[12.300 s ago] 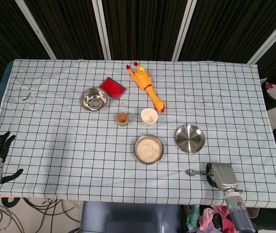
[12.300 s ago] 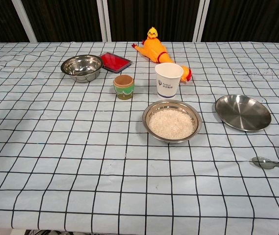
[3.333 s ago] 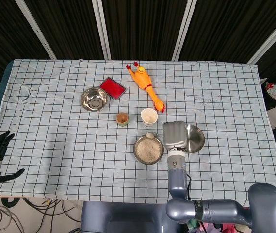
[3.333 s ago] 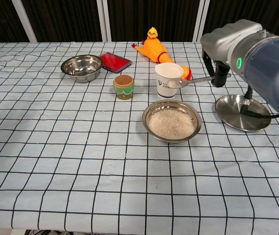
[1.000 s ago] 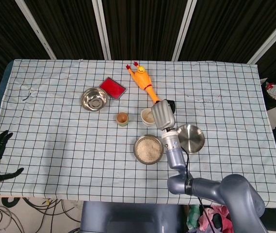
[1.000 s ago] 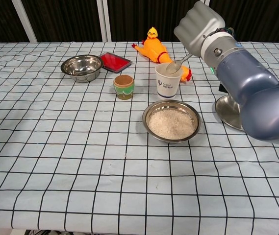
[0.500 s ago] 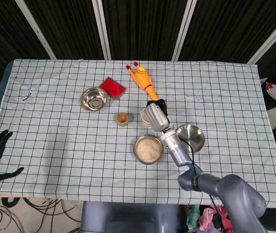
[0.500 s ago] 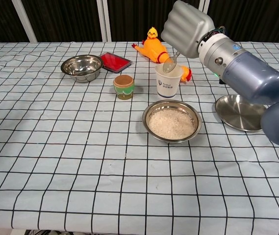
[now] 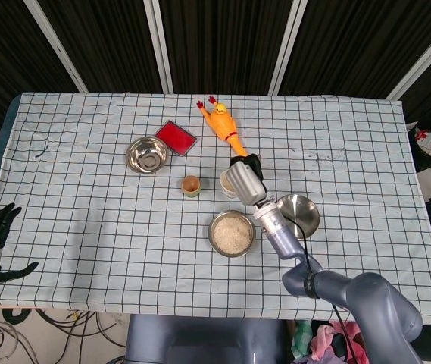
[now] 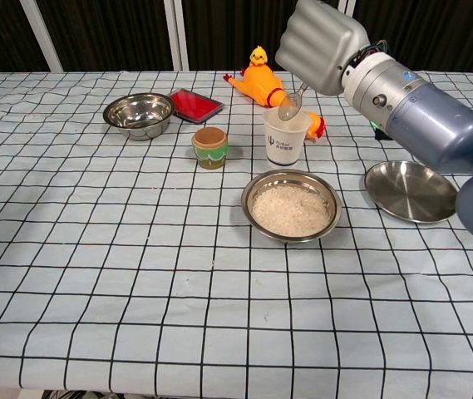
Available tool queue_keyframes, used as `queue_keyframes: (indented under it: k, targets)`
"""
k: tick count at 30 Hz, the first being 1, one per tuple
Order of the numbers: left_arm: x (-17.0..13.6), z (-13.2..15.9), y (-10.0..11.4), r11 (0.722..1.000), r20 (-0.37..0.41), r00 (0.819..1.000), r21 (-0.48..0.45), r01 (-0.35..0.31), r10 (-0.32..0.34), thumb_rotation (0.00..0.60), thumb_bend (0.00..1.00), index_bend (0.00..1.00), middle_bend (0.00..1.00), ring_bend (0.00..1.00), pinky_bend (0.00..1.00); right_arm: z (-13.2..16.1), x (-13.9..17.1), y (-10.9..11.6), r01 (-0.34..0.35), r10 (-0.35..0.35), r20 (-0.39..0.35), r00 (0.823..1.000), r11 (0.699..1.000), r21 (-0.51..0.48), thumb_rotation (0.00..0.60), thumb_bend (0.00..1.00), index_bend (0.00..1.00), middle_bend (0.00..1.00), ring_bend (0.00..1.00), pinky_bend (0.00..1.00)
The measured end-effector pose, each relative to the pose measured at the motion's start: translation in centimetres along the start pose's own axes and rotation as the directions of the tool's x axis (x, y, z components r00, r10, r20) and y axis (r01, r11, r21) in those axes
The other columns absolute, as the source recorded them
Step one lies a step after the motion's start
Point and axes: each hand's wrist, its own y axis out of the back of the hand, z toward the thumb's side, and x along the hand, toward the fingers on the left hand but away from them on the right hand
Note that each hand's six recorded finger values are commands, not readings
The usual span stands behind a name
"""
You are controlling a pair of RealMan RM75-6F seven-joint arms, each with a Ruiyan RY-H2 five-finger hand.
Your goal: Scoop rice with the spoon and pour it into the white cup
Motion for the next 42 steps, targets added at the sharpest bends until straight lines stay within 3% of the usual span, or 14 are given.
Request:
queue_keyframes:
  k: [5,13,19,23,35,42]
  targets:
    - [0.0,0.1,-0.1,1.000,0.002,1.000,0.001,0.003,-0.003,0.600,0.02,0.00,0.00,0.00,0.00,-0.4,-0.5,0.7,0.019,-0.019,0.010,1.000,1.000,-0.002,0.600,0.45,0.65,1.00,1.00,1.00]
    - [0.0,0.1,-0.1,1.000,0.004,1.000,0.001,0.002,-0.002,0.600,0.02,0.00,0.00,0.00,0.00,0.4,0.6,-0.2,0.006,-0.005,-0.028,1.000,0.999,0.032,0.600,0.45,0.65,1.00,1.00,1.00]
    - [0.0,0.2,-0.2,1.000,0.009,1.000,0.005,0.006,-0.006,0.600,0.02,0.00,0.00,0.00,0.00,-0.2,0.5,0.1,-0.007,0.007,-0.008,1.000,1.000,-0.018,0.600,0.45,0.65,1.00,1.00,1.00]
    - [-0.1,0.1,-0.1,1.000,0.007,1.000,0.006,0.001,-0.001,0.600,0.02,0.00,0.00,0.00,0.00,-0.9,0.7,0.0,-0.064,0.067,0.026,0.997,0.992,-0.110,0.600,0.45,0.65,1.00,1.00,1.00]
    - [-0.5,0.2,-0.2,1.000,0.015,1.000,0.012,-0.011,0.010,0.600,0.02,0.00,0.00,0.00,0.00,-4.8,5.3,-1.4,-0.212,0.261,0.084,0.962,0.902,-0.376,0.600,0.45,0.65,1.00,1.00,1.00]
    - [-0.9,0.5,-0.6,1.000,0.027,1.000,0.026,-0.012,0.011,0.600,0.02,0.00,0.00,0.00,0.00,-6.9,12.0,-5.6,-0.359,0.422,0.052,0.905,0.824,-0.438,0.600,0.45,0.65,1.00,1.00,1.00]
